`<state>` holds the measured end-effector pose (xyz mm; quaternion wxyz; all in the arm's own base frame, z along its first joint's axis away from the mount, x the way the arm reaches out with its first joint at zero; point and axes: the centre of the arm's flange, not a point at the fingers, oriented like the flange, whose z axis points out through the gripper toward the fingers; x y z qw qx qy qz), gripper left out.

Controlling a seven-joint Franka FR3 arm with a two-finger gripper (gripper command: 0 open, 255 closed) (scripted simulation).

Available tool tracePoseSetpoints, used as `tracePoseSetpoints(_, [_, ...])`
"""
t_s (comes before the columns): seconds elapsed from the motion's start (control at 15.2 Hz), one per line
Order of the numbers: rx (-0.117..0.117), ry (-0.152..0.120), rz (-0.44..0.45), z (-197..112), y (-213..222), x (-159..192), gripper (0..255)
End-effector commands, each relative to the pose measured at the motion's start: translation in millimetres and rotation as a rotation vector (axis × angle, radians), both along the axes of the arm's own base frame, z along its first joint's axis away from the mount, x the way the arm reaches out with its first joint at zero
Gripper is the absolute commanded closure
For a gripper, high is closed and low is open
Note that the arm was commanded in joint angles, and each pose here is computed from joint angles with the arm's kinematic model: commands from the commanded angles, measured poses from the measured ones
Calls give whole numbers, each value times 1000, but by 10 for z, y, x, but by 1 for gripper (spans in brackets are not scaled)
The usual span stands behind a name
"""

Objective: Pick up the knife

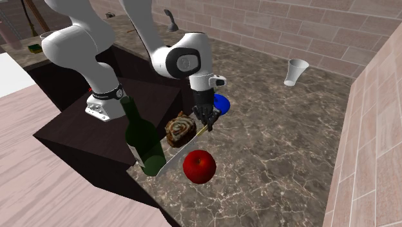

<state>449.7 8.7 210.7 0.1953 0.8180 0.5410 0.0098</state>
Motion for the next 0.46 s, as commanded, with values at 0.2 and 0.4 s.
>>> tracePoseSetpoints(0.2, [0, 1, 0, 264, 5, -1, 255])
tracePoseSetpoints(0.4, [0, 1, 0, 325, 5, -1, 255])
